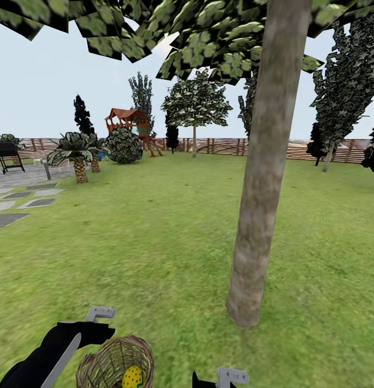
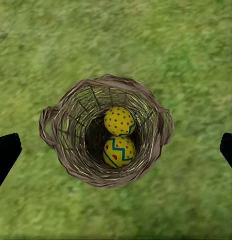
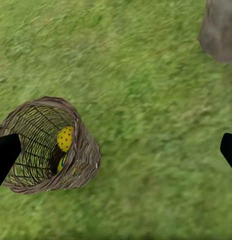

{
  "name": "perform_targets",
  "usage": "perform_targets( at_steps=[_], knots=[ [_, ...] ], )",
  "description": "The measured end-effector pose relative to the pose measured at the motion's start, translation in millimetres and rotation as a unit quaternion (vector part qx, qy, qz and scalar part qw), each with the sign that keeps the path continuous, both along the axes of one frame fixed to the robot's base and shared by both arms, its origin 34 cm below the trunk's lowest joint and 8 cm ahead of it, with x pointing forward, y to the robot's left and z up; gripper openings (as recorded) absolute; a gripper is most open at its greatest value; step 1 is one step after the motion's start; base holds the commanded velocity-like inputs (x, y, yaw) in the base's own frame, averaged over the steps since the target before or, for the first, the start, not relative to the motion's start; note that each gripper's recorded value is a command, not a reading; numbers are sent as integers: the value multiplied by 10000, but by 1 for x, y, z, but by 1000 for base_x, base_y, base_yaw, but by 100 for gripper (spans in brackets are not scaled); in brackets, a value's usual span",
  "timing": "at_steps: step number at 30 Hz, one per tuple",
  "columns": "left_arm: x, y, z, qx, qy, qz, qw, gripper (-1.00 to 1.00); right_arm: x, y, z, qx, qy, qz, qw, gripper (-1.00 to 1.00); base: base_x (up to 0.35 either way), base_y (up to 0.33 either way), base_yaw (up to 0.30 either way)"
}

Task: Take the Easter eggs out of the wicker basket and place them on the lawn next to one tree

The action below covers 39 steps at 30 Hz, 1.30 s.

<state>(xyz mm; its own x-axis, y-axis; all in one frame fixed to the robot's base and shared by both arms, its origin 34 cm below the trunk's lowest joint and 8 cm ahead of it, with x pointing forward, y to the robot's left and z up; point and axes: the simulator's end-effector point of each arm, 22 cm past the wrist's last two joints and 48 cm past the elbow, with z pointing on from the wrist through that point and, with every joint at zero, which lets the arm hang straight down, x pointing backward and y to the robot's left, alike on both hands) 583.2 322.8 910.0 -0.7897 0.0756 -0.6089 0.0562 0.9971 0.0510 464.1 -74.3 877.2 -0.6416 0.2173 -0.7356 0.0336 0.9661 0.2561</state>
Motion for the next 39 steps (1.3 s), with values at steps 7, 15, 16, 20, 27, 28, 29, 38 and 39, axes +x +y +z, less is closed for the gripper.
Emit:
perform_targets(
  at_steps=[7,15,16,20,27,28,29,38,39],
  knots=[
    [0,0,0,2,1,0,10000,100,0,0,0,2,-9,-3,10000,100,0,80,0],
    [0,0,1,2,-12,0,10000,100,1,-1,1,1,-27,-9,10000,100,0,125,-58],
    [0,0,1,2,-14,0,10000,100,1,-1,1,0,-30,-9,10000,100,0,74,-50],
    [0,0,2,2,-19,0,10000,100,0,-1,1,-3,-19,-3,10000,100,0,31,-21],
    [0,0,2,8,-20,-1,10000,100,1,-1,2,4,-38,-11,10000,100,0,14,-14],
    [0,0,2,8,-22,-1,10000,100,1,-1,2,4,-39,-11,10000,100,0,136,-117],
    [0,0,2,9,-25,-1,10000,100,1,-1,2,5,-43,-13,10000,100,0,166,-136],
    [1,0,7,12,-70,0,10000,100,2,-1,5,8,-88,-17,10000,100,0,168,-187],
    [1,1,7,14,-76,1,10000,100,2,-1,6,8,-95,-16,10000,100,0,47,-192]
  ],
)
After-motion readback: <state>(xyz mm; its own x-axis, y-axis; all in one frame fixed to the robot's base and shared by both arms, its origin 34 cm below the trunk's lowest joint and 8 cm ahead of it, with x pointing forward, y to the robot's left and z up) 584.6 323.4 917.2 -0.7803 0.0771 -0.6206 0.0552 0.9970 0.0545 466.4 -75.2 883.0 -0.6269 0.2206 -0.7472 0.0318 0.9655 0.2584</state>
